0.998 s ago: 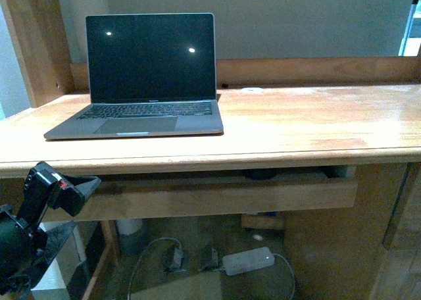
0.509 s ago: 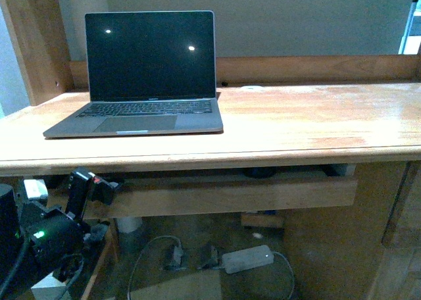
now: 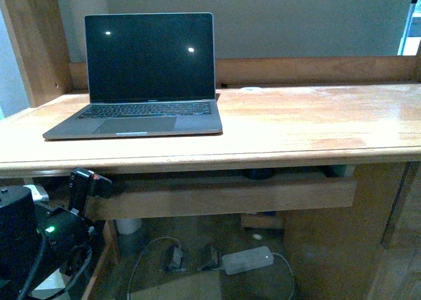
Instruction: Place mouse
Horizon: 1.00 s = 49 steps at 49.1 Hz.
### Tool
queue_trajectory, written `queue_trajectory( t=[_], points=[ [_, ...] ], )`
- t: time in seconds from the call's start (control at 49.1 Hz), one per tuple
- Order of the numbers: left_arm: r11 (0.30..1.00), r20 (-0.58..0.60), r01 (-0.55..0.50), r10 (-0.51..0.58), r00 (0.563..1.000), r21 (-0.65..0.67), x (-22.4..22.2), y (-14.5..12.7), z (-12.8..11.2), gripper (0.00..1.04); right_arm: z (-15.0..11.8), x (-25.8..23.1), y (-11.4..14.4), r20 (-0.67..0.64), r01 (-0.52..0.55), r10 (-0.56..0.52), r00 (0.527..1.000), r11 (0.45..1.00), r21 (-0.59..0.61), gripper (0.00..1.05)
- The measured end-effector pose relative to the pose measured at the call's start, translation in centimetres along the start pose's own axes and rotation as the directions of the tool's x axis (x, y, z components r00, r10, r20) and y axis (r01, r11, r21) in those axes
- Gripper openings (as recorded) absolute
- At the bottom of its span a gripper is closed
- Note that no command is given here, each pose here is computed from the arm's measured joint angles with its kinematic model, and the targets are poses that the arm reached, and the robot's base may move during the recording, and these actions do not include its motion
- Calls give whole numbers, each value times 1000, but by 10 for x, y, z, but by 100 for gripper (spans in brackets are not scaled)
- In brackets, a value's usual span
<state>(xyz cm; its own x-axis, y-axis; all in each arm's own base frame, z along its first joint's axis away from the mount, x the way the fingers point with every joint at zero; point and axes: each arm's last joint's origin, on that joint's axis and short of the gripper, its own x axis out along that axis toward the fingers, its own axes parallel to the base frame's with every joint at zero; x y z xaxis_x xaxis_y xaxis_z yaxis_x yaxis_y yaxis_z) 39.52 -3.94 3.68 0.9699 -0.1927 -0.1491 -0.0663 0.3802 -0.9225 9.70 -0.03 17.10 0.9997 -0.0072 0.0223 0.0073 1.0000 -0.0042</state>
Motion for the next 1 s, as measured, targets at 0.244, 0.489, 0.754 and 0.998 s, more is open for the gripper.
queue_trajectory(
  t=[0.244,0.489,0.754,0.998],
  points=[
    [999,60,-8,11,998,-50,2,4,7,65,0,0,0,0,0,0,1000,1000,0,98],
    [984,78,-27,42,996,-176,-2,5,7,56,0,0,0,0,0,0,1000,1000,0,98],
    [969,51,-158,170,984,-191,-47,-2,-1,55,0,0,0,0,0,0,1000,1000,0,98],
    [881,1,-439,446,895,176,-106,-24,-6,83,0,0,0,0,0,0,1000,1000,0,98]
  ],
)
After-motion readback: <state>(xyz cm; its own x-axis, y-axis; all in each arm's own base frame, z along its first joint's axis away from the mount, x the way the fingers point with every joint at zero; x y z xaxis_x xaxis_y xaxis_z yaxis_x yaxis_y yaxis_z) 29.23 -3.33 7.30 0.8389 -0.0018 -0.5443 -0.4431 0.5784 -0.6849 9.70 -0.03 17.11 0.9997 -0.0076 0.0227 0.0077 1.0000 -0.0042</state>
